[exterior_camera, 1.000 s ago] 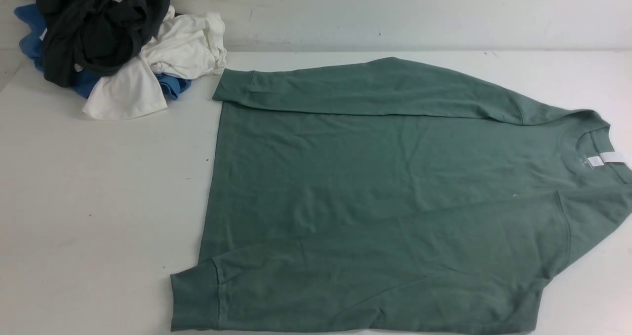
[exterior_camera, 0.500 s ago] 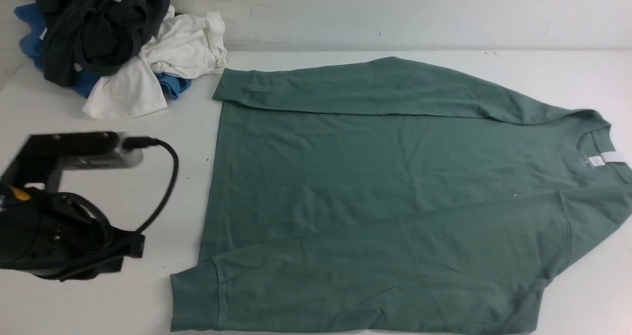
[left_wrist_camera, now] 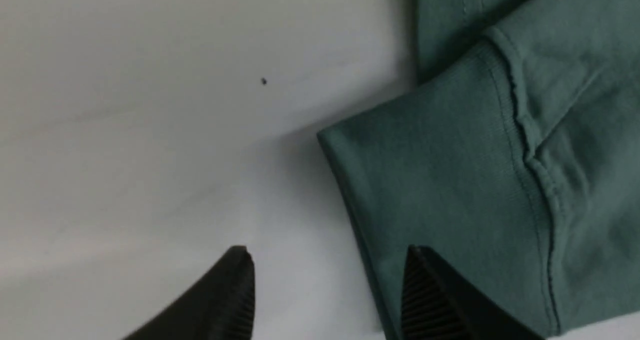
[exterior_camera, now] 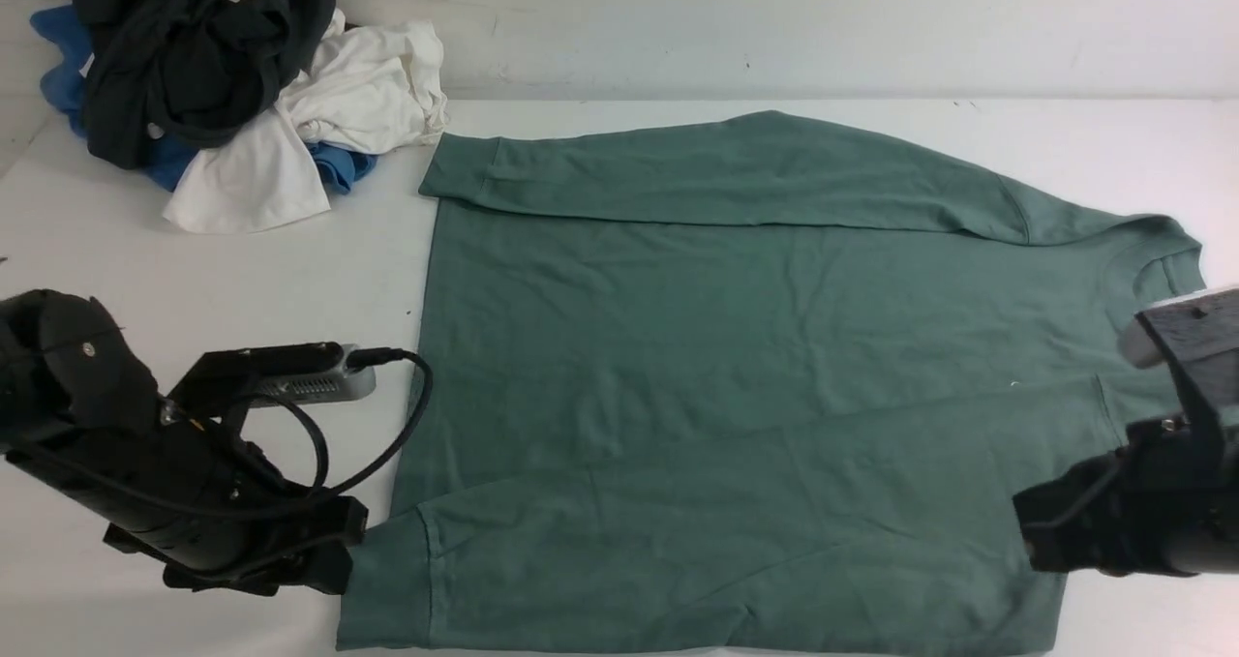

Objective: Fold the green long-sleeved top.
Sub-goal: Use the left arm to clamp the cuff closest to it, then use the left arm to drag and place the cuff at the centered position on the left edge of the fabric

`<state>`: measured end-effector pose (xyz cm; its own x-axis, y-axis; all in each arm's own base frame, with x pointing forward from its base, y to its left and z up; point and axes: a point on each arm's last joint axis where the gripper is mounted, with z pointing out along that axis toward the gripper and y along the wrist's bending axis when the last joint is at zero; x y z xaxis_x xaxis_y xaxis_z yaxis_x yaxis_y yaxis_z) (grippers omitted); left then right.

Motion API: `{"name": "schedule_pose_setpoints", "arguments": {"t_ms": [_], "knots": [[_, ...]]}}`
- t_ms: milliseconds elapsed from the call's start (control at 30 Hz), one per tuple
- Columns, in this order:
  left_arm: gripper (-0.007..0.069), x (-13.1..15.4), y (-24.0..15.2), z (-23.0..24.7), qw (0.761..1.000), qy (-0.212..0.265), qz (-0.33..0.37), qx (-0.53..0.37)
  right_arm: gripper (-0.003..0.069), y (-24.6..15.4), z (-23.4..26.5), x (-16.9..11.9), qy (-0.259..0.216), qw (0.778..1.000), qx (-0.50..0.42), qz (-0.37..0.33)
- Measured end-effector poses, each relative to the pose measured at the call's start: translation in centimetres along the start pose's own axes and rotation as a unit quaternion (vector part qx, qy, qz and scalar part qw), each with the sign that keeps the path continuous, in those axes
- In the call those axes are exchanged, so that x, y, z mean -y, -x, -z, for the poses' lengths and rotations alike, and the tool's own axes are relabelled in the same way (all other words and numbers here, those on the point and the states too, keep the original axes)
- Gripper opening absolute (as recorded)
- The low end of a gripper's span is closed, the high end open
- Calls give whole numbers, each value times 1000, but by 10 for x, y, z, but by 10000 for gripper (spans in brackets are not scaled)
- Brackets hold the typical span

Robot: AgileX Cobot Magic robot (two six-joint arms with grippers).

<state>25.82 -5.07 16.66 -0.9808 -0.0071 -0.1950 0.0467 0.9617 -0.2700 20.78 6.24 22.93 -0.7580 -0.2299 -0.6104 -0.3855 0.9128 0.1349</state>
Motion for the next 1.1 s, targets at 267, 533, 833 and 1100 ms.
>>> {"name": "schedule_pose_setpoints", "arguments": {"t_ms": [267, 533, 833, 1100], "knots": [[226, 24, 5, -23, 1000, 8, -18, 23, -10, 4, -5, -10, 60, 998, 21, 24], [20, 24, 8, -17, 998, 19, -43, 39, -10, 5, -5, -13, 77, 996, 25, 39], [16, 48, 45, 44, 990, 11, -104, 92, -10, 5, -5, -13, 78, 995, 27, 50], [16, 64, 99, 100, 960, 53, -167, 217, -10, 6, -5, -12, 75, 995, 30, 54]]}}
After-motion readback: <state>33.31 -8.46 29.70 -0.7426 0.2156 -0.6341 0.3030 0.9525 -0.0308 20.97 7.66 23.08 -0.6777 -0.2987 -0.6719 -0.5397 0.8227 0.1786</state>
